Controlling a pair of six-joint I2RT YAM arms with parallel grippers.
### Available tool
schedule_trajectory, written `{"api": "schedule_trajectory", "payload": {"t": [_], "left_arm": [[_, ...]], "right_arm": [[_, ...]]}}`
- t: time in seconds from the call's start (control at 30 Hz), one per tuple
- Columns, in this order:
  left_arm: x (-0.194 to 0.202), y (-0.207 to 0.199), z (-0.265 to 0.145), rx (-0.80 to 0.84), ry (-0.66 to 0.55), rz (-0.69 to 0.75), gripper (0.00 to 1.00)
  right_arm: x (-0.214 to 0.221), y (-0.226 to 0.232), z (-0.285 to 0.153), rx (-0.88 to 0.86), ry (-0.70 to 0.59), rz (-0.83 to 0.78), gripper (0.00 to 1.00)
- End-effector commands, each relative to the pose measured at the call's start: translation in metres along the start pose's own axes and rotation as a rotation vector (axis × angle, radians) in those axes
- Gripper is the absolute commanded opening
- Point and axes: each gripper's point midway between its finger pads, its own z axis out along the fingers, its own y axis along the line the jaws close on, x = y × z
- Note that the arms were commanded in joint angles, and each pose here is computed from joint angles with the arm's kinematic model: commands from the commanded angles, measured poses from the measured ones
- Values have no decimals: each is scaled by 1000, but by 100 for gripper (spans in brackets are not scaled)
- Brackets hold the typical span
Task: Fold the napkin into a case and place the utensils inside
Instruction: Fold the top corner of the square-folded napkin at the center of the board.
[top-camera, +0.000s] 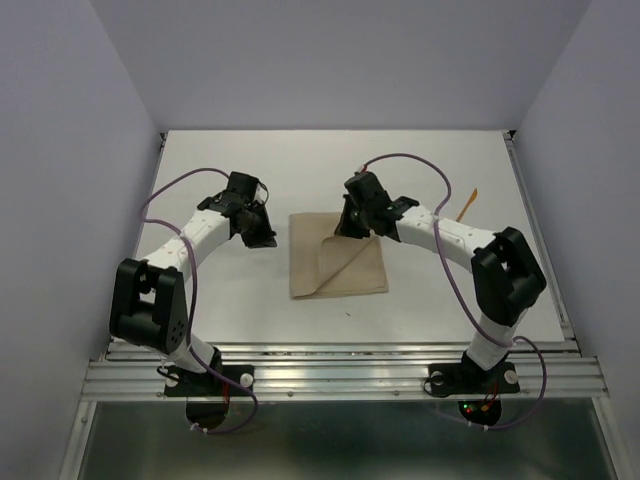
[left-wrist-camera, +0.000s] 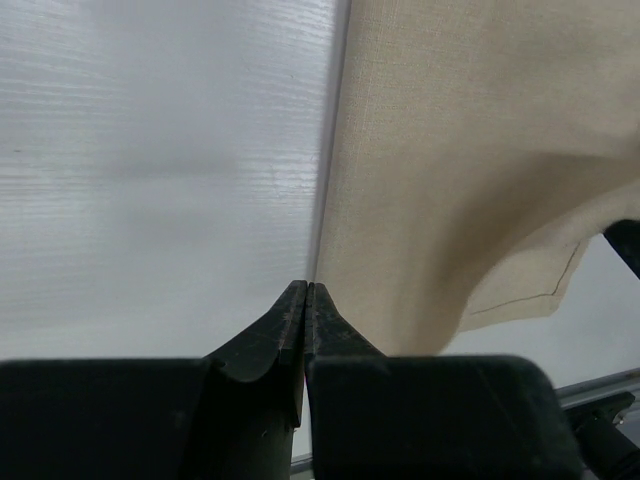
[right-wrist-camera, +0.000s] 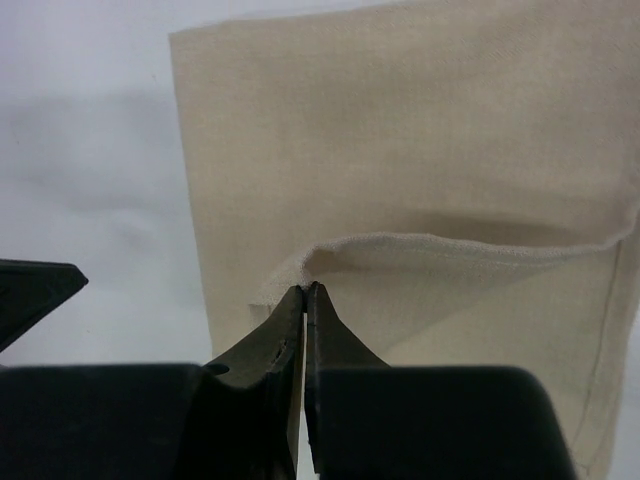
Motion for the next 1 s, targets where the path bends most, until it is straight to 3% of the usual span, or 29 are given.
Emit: {"api": "schedule_trajectory", "payload": {"t": [0.0,0.3,0.97], "left_arm": [[-19,-3,-26,11,-72,12,13],[-15,3,-31,6,-75,-2,13],[-13,7,-31,2,-70,-7,13]], "right_arm": [[-19,41,14,-102,-23,-50,3],[-19,57,51,-112,6,-76,3],[-18,78,70,-141,26,-113,4]]}}
